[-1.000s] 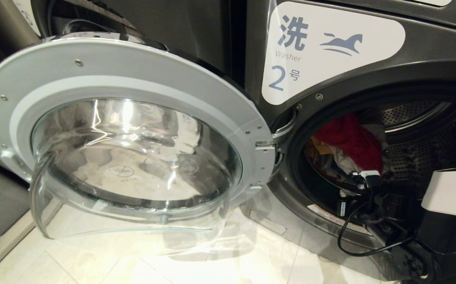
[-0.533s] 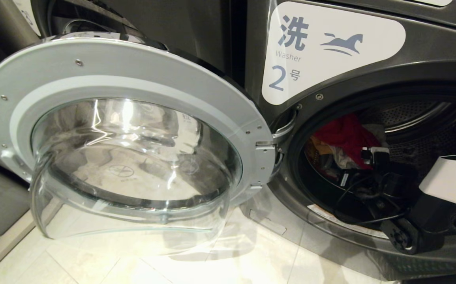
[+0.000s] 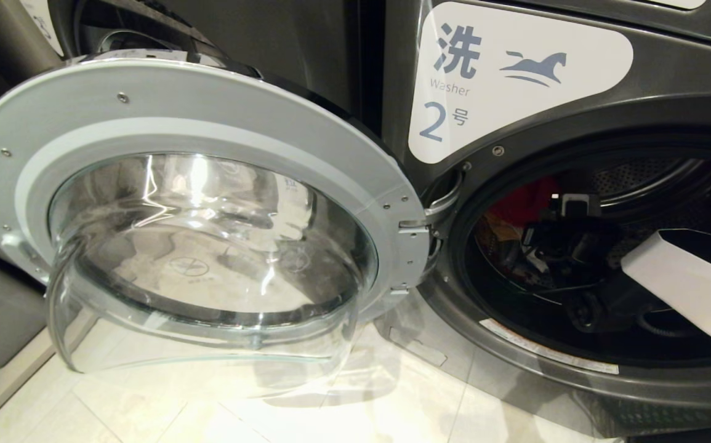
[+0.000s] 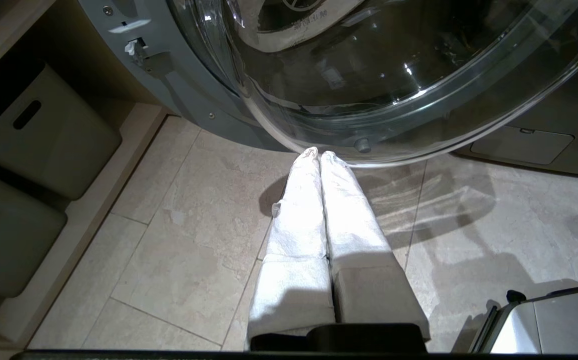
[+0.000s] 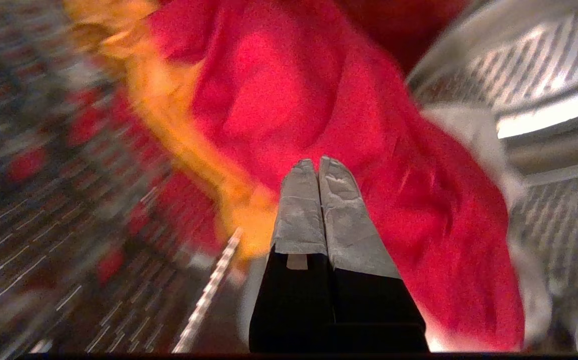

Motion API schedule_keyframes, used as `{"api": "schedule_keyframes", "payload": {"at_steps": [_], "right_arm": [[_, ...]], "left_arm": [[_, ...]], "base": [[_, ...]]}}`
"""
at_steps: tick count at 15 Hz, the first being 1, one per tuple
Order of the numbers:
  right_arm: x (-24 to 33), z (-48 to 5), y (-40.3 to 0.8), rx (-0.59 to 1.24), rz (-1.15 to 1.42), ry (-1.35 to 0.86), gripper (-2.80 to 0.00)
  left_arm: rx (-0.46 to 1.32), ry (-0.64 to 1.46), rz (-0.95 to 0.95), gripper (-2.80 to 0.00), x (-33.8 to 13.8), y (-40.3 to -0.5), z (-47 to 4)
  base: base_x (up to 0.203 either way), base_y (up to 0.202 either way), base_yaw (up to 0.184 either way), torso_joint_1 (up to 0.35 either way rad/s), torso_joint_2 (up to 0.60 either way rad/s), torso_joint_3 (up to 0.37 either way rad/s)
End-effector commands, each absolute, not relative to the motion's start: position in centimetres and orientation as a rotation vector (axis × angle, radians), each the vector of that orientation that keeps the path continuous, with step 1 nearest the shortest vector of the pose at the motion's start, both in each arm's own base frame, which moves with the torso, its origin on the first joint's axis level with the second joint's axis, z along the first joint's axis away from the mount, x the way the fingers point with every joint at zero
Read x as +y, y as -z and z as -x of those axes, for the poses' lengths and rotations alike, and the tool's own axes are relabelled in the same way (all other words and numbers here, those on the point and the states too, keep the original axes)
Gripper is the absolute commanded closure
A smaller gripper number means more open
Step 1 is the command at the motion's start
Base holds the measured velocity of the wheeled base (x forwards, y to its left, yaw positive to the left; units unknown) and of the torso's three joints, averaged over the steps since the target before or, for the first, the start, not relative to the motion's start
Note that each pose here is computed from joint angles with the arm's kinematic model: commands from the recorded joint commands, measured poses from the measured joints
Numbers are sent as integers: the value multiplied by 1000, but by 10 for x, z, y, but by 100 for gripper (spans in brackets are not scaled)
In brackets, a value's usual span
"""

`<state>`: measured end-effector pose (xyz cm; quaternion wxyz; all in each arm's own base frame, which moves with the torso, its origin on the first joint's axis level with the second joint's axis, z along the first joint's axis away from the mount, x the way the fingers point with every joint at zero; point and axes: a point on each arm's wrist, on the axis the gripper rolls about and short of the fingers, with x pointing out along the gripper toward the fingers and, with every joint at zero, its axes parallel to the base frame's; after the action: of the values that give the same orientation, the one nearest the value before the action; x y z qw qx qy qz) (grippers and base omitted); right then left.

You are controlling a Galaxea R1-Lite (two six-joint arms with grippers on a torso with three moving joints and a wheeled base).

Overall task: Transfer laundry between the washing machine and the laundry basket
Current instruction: Pick a cloth and place it into the basket

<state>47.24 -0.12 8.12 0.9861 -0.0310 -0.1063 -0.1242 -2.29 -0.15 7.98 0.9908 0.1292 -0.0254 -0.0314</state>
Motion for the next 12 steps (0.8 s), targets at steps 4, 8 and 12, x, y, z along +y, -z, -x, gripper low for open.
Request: {"api": "schedule_keyframes", "payload": {"at_steps": [4,8,12], "right_arm": [[-42,-521,-81,-169,104,333,0],[-74,-539,-85,-59,110,383,0],[-81,-541,-70,78,21,388,-280]], "left_arm": [[-50,63,-260,0,-1,-79,23],[-50,63,-260,0,-1,-79,23],[-50,63,-260,0,-1,-79,23]], "base": [[0,0,0,0,0,0],[0,0,0,0,0,0],[0,0,0,0,0,0]]}}
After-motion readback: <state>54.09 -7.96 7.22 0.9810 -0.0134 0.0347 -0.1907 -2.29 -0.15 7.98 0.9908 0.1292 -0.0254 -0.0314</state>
